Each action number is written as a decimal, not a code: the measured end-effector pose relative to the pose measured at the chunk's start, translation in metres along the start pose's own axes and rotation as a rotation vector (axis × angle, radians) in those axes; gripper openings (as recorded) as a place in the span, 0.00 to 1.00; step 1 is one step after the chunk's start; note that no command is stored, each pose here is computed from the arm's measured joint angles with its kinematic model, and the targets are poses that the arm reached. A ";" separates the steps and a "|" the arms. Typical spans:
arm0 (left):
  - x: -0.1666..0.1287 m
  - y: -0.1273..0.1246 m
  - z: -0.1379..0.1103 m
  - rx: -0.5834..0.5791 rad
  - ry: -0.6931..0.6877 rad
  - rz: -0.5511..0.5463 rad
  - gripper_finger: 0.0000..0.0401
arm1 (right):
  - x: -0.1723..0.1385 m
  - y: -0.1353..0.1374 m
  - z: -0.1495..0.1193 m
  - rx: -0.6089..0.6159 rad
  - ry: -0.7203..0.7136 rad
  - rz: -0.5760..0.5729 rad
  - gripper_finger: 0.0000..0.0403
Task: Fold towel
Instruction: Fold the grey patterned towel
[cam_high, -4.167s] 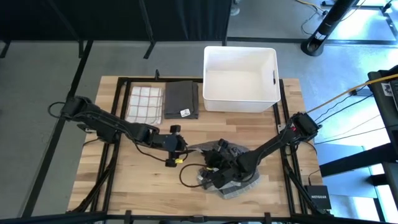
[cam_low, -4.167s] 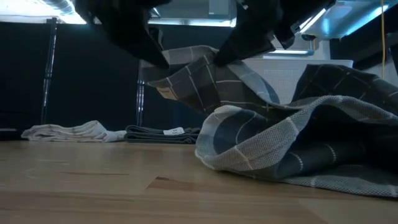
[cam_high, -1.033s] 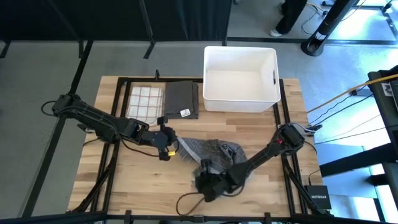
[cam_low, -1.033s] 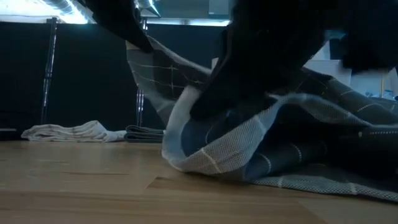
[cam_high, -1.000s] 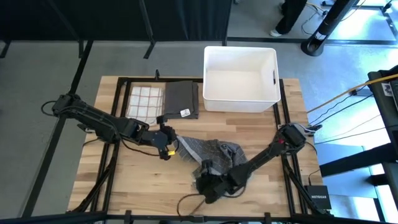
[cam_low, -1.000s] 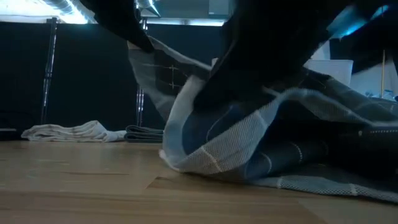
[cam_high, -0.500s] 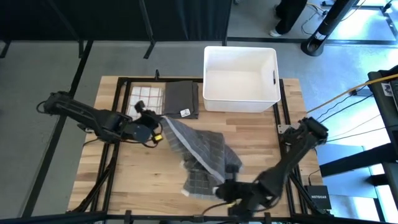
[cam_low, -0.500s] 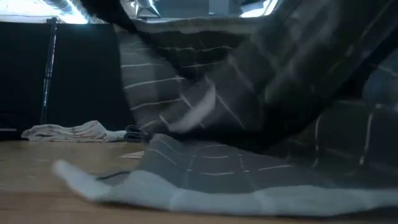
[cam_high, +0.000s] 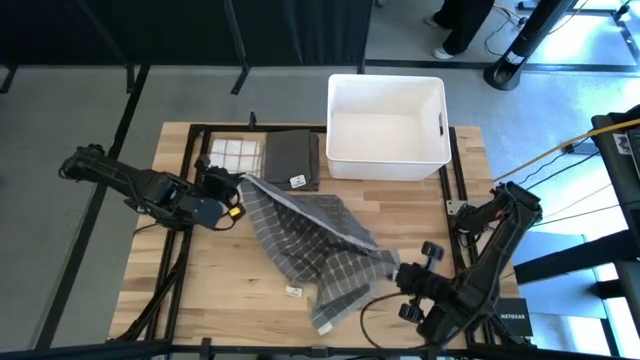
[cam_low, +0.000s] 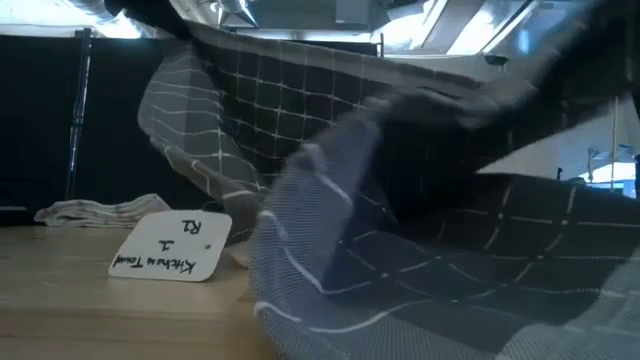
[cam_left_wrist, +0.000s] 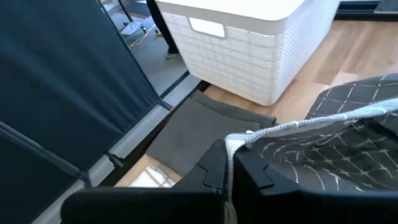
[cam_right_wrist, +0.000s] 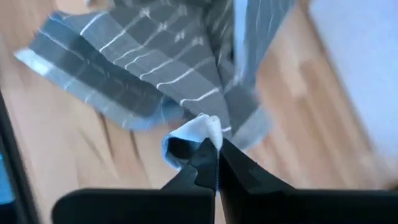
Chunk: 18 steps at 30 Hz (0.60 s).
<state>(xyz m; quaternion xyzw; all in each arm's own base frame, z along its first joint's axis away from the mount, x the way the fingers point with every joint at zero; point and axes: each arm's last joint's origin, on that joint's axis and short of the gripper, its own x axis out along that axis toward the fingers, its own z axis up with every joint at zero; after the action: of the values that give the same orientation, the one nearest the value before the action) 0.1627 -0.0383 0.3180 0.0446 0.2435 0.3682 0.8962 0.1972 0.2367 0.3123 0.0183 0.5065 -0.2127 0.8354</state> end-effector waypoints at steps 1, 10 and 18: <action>0.000 0.001 0.000 -0.003 0.000 0.008 0.00 | 0.002 0.000 -0.002 0.026 0.041 0.003 0.02; 0.000 0.002 -0.003 -0.014 0.010 0.020 0.00 | 0.053 0.013 -0.048 0.257 0.420 -0.002 0.02; -0.002 0.000 -0.003 -0.013 0.009 0.007 0.00 | 0.096 0.002 -0.082 0.352 0.686 -0.121 0.10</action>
<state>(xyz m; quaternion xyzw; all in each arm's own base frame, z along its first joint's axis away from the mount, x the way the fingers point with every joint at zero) 0.1601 -0.0393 0.3162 0.0382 0.2448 0.3730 0.8941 0.1675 0.2264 0.1906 0.2017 0.7123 -0.3267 0.5875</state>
